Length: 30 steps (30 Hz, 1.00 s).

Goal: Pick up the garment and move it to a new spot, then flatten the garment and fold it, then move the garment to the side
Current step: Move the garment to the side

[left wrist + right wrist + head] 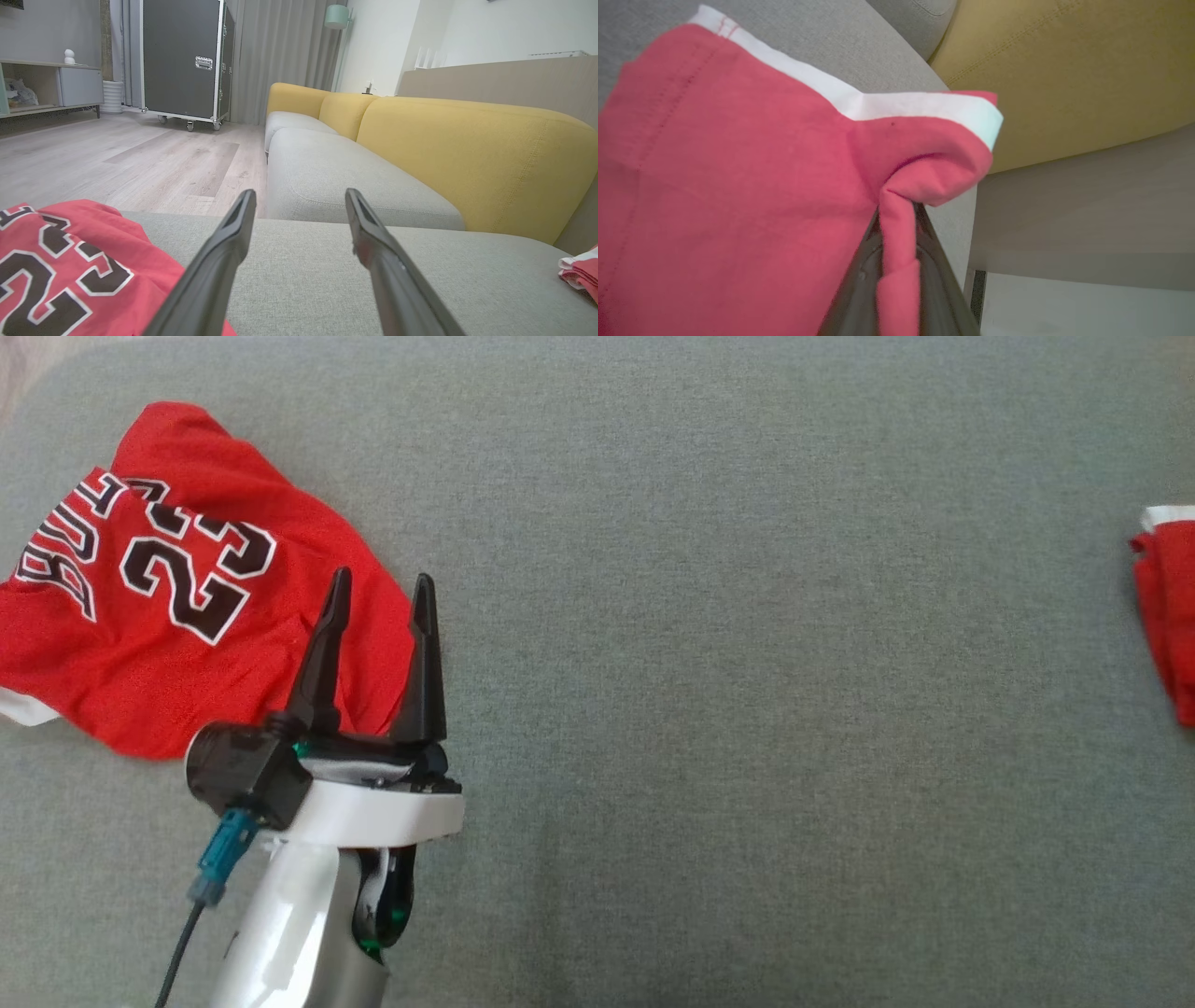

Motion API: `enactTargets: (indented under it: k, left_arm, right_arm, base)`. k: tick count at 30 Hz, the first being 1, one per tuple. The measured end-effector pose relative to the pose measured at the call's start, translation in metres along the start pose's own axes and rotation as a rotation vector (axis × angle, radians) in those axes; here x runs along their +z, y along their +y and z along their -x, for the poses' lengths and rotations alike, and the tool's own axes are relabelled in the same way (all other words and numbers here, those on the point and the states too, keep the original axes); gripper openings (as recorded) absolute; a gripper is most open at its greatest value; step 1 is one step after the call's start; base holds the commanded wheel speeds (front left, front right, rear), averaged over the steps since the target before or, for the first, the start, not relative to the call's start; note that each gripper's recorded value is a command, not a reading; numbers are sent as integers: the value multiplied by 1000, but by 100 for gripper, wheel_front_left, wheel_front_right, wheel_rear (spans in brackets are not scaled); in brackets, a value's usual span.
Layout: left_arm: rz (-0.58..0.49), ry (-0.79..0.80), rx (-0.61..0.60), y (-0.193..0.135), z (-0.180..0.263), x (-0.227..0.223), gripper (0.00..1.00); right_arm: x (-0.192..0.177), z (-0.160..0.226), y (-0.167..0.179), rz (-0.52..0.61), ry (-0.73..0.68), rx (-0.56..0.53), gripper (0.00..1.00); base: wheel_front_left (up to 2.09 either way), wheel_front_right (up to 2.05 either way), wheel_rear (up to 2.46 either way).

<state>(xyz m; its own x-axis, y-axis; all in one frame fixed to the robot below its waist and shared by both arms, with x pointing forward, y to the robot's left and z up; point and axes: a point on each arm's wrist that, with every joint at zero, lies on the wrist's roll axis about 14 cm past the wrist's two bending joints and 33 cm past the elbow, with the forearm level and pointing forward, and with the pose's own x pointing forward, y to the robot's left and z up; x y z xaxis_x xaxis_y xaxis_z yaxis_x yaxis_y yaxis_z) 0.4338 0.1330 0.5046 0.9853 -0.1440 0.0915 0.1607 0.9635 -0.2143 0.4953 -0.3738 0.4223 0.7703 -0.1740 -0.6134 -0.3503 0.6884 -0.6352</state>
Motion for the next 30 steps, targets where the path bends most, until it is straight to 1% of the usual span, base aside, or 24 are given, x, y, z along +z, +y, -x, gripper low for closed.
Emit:
enactTargets:
  k: [2,3,4,6,10,13,15,17,21,25,28,29,30]
  left_arm:
    - [-1,-3,2,1,0,1,100]
    - [-1,-4,2,1,0,2,100]
    - [-1,-6,1,0,0,2,100]
    - [-1,-12,-2,-1,0,4,100]
    - [0,-24,-15,-5,2,10,100]
    - [0,-41,-21,-9,5,17,100]
    - [1,-54,-24,-11,9,22,100]
    - [2,-67,-23,-12,14,28,100]
    - [5,-88,-36,-20,28,37,100]
    - [-2,-113,-40,-26,41,46,100]
    - [-3,-128,-46,-30,50,52,100]
    - [-4,-140,-56,-33,53,56,100]
    - [-5,-147,-60,-35,54,58,100]
  right_arm:
    - [-3,1,-6,-31,7,-19,0]
    - [-4,2,-8,-51,12,-28,38]
    - [-8,2,-9,-85,27,-39,100]
    - [-11,4,-10,-157,34,-56,100]
    - [-2,11,-19,-216,-4,-96,100]
    - [10,20,-24,-275,-49,-123,100]
    - [23,27,-23,-321,-105,-130,100]
    - [40,36,-20,-398,-177,-135,100]
    - [77,61,-22,-479,-346,-155,100]
    - [126,98,-30,-643,-579,-185,100]
    - [150,127,-39,-758,-727,-210,100]
    - [162,145,-41,-818,-812,-221,100]
    - [168,153,-39,-846,-853,-221,100]
  base:
    - [0,0,0]
    - [0,0,0]
    - [0,0,0]
    - [0,0,0]
    - [0,0,0]
    - [0,0,0]
    - [0,0,0]
    - [0,0,0]
    - [0,0,0]
    - [0,0,0]
    - [0,0,0]
    - [0,0,0]
    - [0,0,0]
